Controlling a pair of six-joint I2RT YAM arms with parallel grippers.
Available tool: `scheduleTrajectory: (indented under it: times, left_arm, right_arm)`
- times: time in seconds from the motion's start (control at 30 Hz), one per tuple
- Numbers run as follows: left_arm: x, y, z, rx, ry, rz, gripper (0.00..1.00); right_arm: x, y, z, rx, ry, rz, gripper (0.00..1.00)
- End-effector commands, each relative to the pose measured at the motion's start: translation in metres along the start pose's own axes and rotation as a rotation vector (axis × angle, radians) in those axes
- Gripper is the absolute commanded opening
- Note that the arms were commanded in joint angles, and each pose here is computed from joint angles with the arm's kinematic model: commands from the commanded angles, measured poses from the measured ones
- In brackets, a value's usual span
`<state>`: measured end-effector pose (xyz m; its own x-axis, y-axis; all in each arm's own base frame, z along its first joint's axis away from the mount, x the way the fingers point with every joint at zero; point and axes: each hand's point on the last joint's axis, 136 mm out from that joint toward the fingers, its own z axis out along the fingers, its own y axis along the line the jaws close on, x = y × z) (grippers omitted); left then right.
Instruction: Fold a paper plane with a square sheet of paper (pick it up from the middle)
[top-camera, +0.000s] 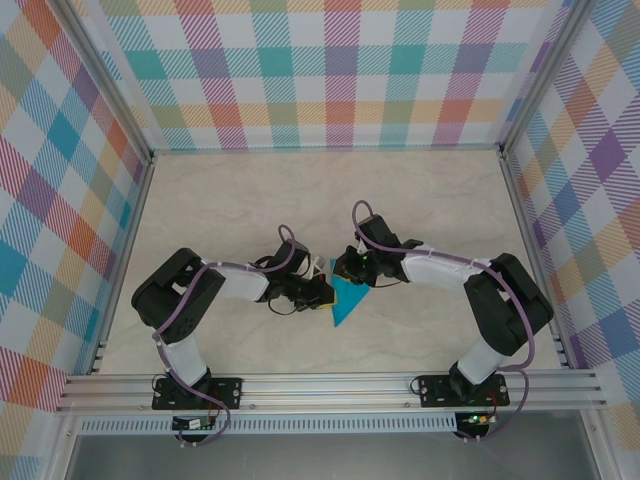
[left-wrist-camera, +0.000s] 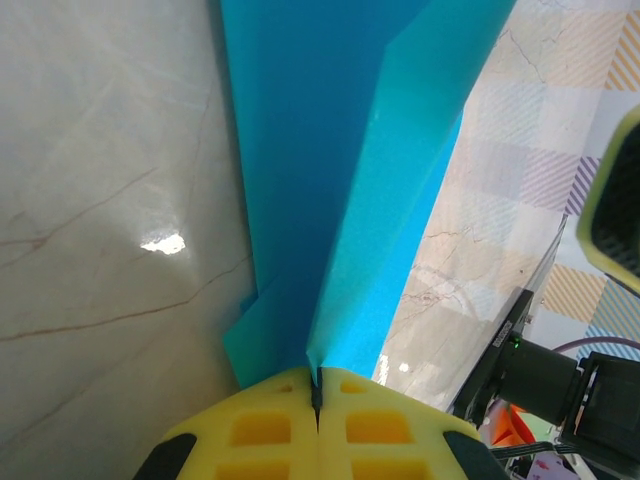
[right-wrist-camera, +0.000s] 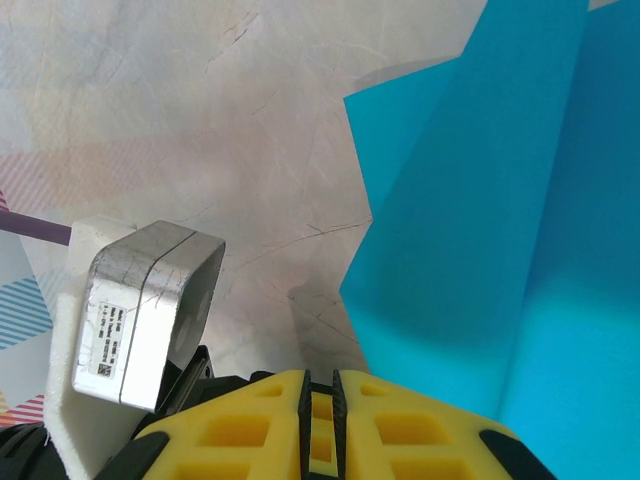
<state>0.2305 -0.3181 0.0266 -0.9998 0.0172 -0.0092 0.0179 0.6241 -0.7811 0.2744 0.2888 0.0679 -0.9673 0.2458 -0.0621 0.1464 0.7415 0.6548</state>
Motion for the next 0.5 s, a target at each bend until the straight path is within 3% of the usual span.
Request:
scheduleTrajectory:
  times: [0.0,0.47]
  left_arm:
    - [-0.004,0.002,-0.002,-0.009,0.0,0.01,0.0]
    - [-0.002,0.007,0.005,-0.002,0.022,0.009,0.0]
  right_arm:
    - [0.002,0.002,0.003,-0.015,0.01,0.0,0.16]
    - [0.013,0.01,0.018,-0.042,0.089,-0.026,0.16]
